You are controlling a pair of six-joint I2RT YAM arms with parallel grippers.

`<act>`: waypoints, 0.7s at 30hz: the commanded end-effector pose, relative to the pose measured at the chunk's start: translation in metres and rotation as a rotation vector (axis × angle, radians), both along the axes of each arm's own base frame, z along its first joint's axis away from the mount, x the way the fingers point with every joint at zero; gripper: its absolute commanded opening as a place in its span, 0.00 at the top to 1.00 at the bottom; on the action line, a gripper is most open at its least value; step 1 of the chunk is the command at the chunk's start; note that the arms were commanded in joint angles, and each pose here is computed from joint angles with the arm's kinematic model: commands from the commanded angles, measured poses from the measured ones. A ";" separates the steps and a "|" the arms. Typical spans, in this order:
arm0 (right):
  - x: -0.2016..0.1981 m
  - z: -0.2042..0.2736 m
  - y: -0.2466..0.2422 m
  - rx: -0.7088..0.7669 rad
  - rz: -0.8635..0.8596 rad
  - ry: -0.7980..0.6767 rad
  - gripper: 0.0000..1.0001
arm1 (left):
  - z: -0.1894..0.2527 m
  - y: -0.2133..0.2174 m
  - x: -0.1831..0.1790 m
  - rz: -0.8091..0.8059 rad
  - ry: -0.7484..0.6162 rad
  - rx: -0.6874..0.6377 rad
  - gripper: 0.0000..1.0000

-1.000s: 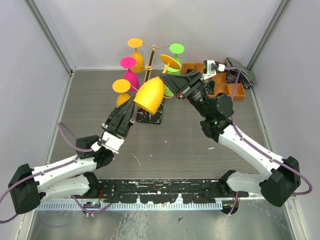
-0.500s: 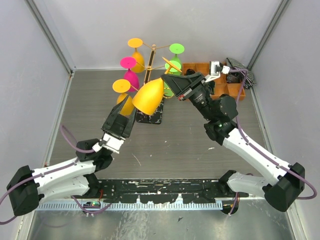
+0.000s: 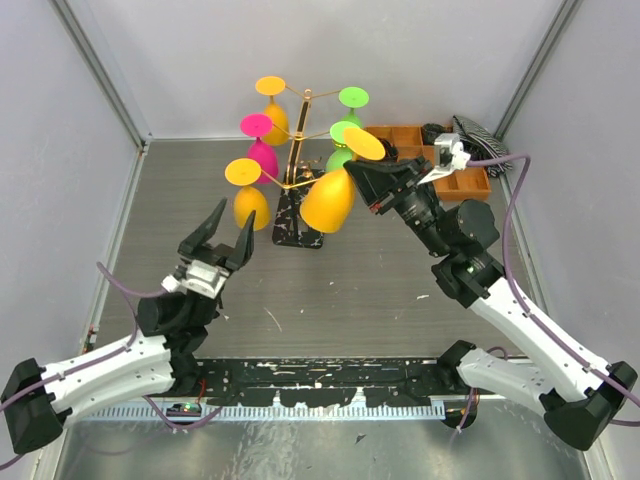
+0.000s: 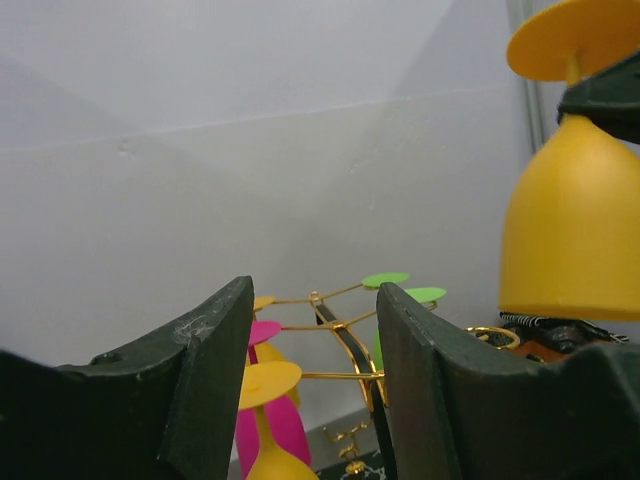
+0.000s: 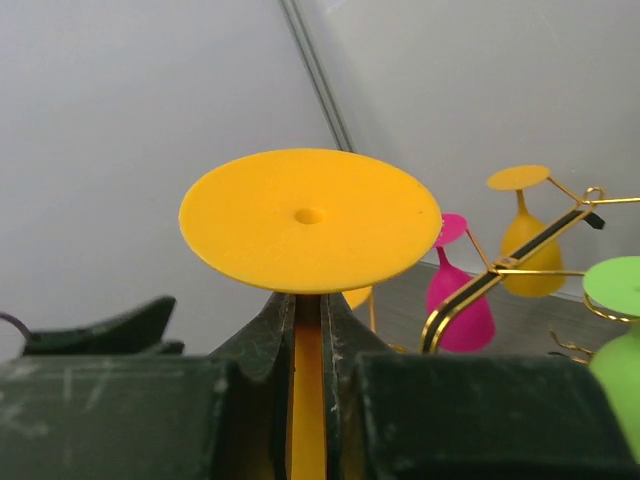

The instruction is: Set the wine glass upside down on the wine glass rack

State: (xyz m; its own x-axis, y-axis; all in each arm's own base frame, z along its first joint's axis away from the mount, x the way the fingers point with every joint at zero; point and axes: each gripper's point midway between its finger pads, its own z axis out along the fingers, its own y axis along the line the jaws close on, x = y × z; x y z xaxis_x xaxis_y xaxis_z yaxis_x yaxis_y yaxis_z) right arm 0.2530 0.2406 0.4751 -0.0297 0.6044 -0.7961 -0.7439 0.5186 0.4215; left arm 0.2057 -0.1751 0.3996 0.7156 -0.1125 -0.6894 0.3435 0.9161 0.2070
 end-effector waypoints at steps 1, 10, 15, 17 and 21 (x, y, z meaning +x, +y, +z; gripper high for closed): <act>-0.007 -0.032 0.006 -0.229 0.003 -0.097 0.99 | 0.017 0.017 0.014 0.057 0.137 -0.084 0.41; -0.029 -0.105 -0.008 -0.239 -0.028 -0.222 0.99 | 0.030 0.020 0.010 -0.004 0.202 -0.134 0.43; -0.032 -0.125 -0.014 -0.231 -0.068 -0.275 0.99 | 0.027 0.006 0.013 -0.025 0.194 -0.099 0.40; -0.030 -0.128 -0.011 -0.238 -0.069 -0.290 0.99 | 0.026 0.004 0.014 -0.028 0.194 -0.100 0.38; -0.023 -0.133 -0.006 -0.236 -0.093 -0.316 0.99 | 0.024 0.003 0.013 -0.038 0.195 -0.111 0.24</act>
State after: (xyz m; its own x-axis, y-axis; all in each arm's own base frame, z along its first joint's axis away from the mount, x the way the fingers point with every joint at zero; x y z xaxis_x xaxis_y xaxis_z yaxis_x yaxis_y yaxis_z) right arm 0.2314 0.2406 0.2975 0.1079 0.3032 -0.9468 -0.7746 0.6226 0.1111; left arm 0.2257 -0.1767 0.4079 0.5439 -0.1572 -0.8243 0.3837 0.9202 0.0777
